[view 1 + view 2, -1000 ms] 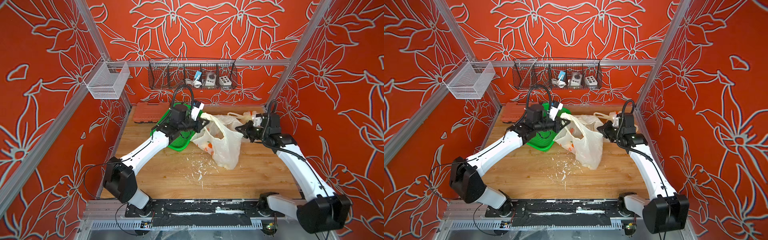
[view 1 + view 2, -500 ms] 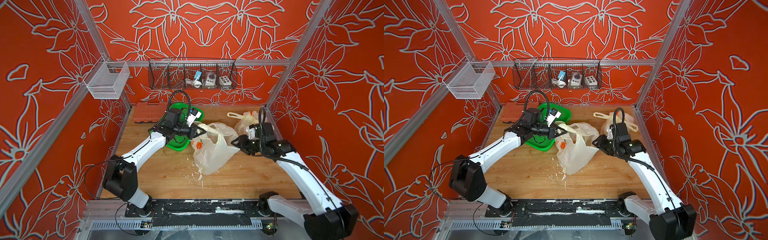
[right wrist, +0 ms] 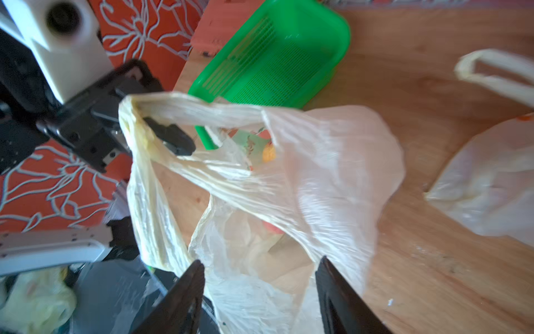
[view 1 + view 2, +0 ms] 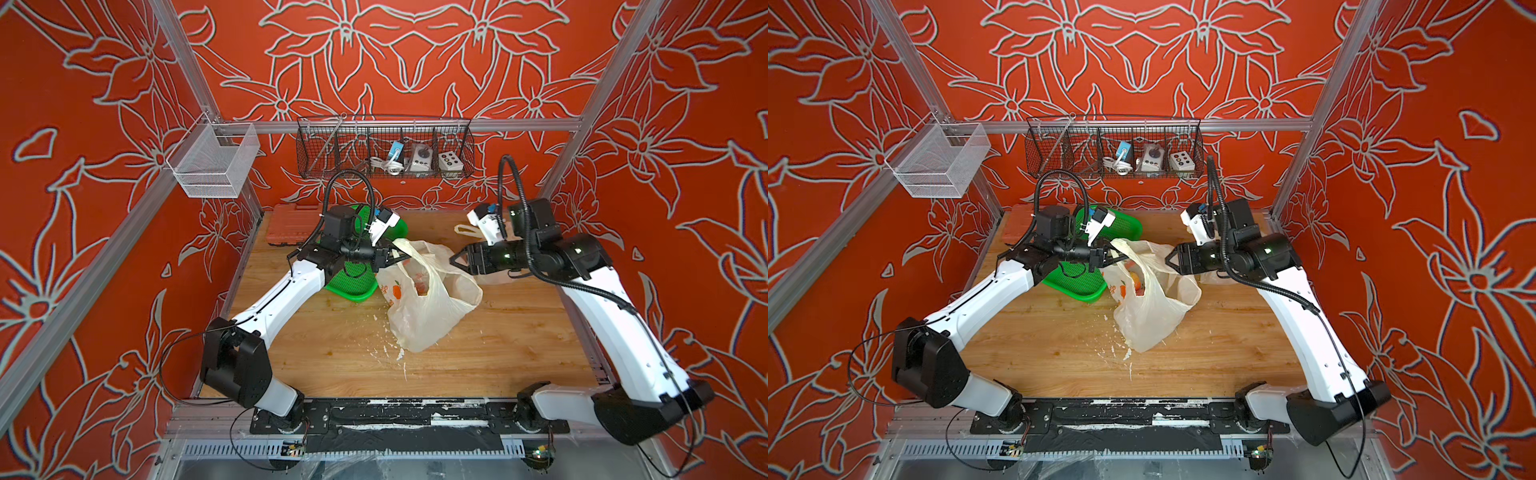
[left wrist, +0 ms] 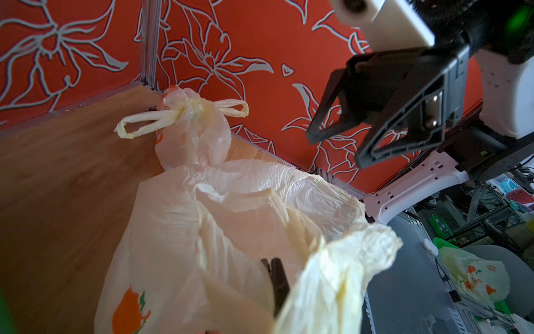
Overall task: Place the peach into a plastic bag & tie a knot
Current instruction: Adjust the plastic bag at the center of the board.
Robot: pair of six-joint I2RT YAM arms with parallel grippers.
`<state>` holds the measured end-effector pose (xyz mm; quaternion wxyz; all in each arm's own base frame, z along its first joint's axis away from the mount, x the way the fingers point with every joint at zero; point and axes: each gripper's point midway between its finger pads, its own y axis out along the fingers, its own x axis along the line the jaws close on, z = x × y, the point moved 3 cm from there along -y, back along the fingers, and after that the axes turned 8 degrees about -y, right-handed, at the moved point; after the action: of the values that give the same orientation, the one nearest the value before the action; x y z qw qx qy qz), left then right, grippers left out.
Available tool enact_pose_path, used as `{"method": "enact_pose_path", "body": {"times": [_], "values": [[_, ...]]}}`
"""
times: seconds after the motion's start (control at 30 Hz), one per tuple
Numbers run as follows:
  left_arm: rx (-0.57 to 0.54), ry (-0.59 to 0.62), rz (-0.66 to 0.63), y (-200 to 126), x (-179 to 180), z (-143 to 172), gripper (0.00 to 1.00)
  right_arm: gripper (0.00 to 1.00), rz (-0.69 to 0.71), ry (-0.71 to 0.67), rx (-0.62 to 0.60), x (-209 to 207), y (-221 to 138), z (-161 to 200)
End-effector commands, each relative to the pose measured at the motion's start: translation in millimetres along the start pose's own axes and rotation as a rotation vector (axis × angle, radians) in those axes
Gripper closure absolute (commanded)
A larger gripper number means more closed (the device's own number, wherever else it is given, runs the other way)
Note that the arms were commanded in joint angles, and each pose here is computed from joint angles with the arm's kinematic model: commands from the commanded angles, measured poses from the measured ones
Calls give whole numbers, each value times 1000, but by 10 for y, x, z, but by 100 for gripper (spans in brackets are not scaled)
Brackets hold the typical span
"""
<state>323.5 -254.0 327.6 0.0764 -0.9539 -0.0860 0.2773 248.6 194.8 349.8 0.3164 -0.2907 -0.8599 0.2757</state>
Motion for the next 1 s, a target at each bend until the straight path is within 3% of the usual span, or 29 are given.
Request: {"method": "enact_pose_path", "body": {"times": [0.0, 0.1, 0.33, 0.47, 0.53, 0.6, 0.63, 0.73, 0.83, 0.97], "values": [[21, 20, 55, 50, -18, -73, 94, 36, -201, -54, 1, 408, 44, -109], [34, 12, 74, 95, -3, -126, 93, 39, -272, -55, 12, 549, 170, -172], [73, -3, 127, 265, -19, -265, 93, 54, -372, -13, -9, 641, 319, -394], [110, -5, 148, 386, -46, -274, 88, 51, -366, 50, -41, 580, 351, -520], [101, -1, 159, 391, -74, -317, 80, 66, -332, 91, -69, 489, 405, -550], [90, -10, 129, 348, -63, -366, 63, 85, -335, 122, -123, 442, 437, -592], [82, -22, 101, 296, -29, -390, 56, 89, -347, 134, -158, 448, 419, -624], [7, -101, 26, 16, 133, -468, 35, 97, -378, 161, -263, 472, 331, -722], [-90, -112, 8, -230, 180, -460, 25, 100, -369, 178, -314, 443, 308, -741], [-139, -95, 24, -291, 36, -338, 11, 100, -365, 217, -341, 385, 367, -712]]}}
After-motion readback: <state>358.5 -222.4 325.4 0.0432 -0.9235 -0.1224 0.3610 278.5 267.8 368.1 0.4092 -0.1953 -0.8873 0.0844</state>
